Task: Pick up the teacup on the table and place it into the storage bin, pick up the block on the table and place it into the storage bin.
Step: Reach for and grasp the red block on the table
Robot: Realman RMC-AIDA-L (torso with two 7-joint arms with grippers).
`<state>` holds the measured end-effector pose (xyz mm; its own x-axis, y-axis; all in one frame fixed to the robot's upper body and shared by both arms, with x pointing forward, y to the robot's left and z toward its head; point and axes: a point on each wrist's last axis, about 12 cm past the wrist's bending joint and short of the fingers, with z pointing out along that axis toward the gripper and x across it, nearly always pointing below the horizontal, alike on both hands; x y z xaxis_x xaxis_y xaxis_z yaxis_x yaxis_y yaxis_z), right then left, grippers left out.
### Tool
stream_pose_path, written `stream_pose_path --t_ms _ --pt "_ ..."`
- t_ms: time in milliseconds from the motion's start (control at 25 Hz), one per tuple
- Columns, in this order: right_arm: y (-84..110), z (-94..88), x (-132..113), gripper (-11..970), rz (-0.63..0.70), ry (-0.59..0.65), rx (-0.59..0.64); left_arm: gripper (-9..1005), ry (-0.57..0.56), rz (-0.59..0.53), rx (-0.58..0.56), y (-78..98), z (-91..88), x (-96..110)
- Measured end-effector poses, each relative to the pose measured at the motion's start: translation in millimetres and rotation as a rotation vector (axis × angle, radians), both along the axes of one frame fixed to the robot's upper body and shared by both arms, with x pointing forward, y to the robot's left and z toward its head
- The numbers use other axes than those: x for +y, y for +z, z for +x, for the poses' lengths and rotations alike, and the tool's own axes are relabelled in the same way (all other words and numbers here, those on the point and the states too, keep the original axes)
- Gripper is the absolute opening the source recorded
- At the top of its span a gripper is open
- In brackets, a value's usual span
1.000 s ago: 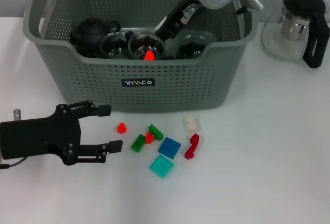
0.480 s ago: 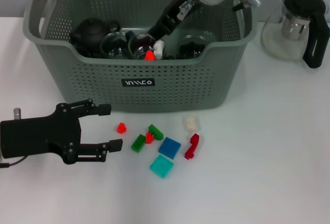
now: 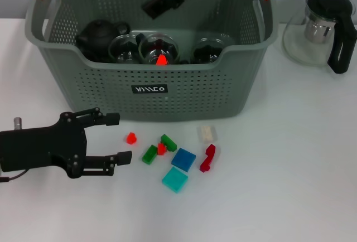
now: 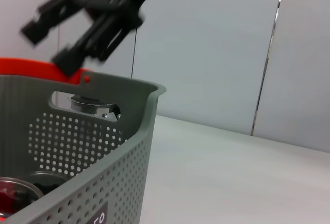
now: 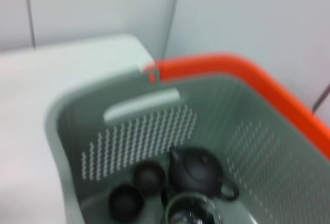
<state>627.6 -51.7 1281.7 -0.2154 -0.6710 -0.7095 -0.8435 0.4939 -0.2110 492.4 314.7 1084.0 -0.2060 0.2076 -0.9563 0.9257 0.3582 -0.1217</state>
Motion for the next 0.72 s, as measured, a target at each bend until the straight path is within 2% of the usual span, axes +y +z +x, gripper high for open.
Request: stream_pose_path --t_ms 240,400,560,720 --pt "20.9 -29.6 -20 950 0.095 0.054 -0.03 873 0.0 -0.001 0.001 -0.1 -0.3 0" --pt "24.9 -47.9 -38 948 0.131 0.129 0.047 873 -0.001 -0.001 0.0 0.0 -0.3 0" --pt "20.6 -61.6 -58 946 0.119 0.2 0.156 873 -0.001 0.0 0.0 0.1 -0.7 0" --pt "4.6 -76.6 -75 944 0.009 0.274 0.279 873 -0.001 0.001 0.0 0.2 -0.6 1"
